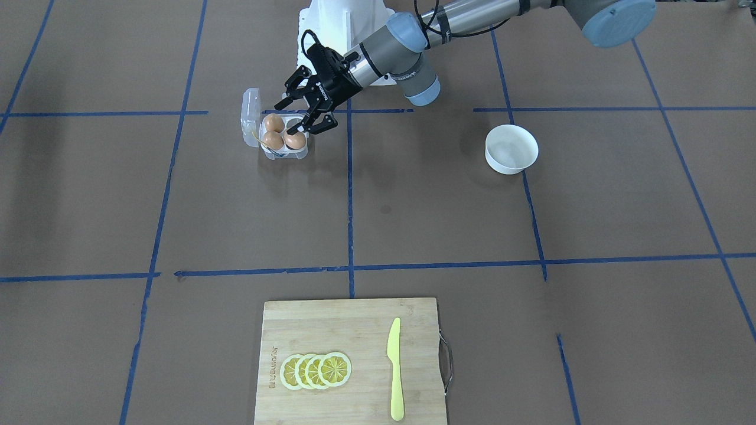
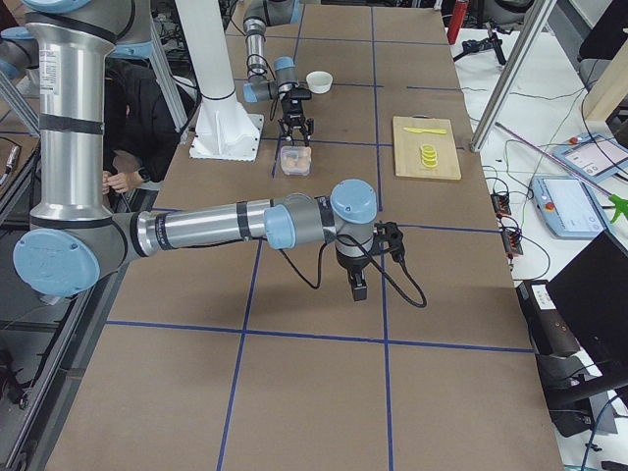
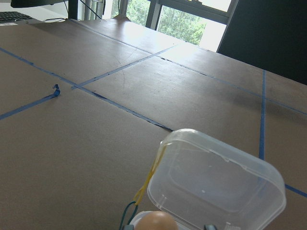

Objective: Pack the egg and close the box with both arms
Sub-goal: 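Lower the egg into an empty carton cup and open the left gripper, then raise the left gripper away from the carton and withdraw it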

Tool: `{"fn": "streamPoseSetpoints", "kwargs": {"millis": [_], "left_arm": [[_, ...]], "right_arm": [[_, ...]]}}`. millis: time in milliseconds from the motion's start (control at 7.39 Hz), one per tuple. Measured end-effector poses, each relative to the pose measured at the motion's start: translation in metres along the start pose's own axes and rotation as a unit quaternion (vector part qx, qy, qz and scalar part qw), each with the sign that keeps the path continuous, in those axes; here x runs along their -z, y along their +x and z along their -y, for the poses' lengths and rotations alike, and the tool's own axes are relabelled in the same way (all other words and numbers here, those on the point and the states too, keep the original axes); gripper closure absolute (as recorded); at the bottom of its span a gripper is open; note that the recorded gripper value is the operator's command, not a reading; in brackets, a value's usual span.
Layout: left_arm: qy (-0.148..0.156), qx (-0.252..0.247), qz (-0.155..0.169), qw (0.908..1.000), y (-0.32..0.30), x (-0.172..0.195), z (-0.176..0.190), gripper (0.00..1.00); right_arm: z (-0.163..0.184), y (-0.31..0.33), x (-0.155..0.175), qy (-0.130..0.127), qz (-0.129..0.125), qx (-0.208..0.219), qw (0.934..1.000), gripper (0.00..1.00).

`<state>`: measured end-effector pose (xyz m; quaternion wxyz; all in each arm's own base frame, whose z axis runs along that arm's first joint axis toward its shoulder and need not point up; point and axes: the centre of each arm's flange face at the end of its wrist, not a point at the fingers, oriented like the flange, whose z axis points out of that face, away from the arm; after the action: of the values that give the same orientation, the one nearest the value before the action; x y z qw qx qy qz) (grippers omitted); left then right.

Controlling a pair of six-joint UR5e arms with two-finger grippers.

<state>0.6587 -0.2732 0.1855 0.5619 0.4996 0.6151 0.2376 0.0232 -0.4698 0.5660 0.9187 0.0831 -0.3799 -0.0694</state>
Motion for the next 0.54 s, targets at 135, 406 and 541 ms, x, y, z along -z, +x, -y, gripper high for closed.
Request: {"fn": "streamPoseSetpoints", "kwargs": {"millis": [135,406,541], "left_arm": [[0.001,0.000,0.001,1.0000,-0.001,0.000,0.001,0.01],[0.005,0.008,0.002,1.0000,-0.004,0.003,0.010,0.00],[0.004,0.014,0.007,0.9999,-0.009,0.007,0.024,0.00]], "right_arm": [[0.000,0.000,0.000,0.000,0.000,0.000,1.0000,0.00],[0.000,0.000,0.000,0.000,0.000,0.000,1.0000,0.00],[0.000,0.000,0.000,0.000,0.001,0.000,1.0000,0.00]]}}
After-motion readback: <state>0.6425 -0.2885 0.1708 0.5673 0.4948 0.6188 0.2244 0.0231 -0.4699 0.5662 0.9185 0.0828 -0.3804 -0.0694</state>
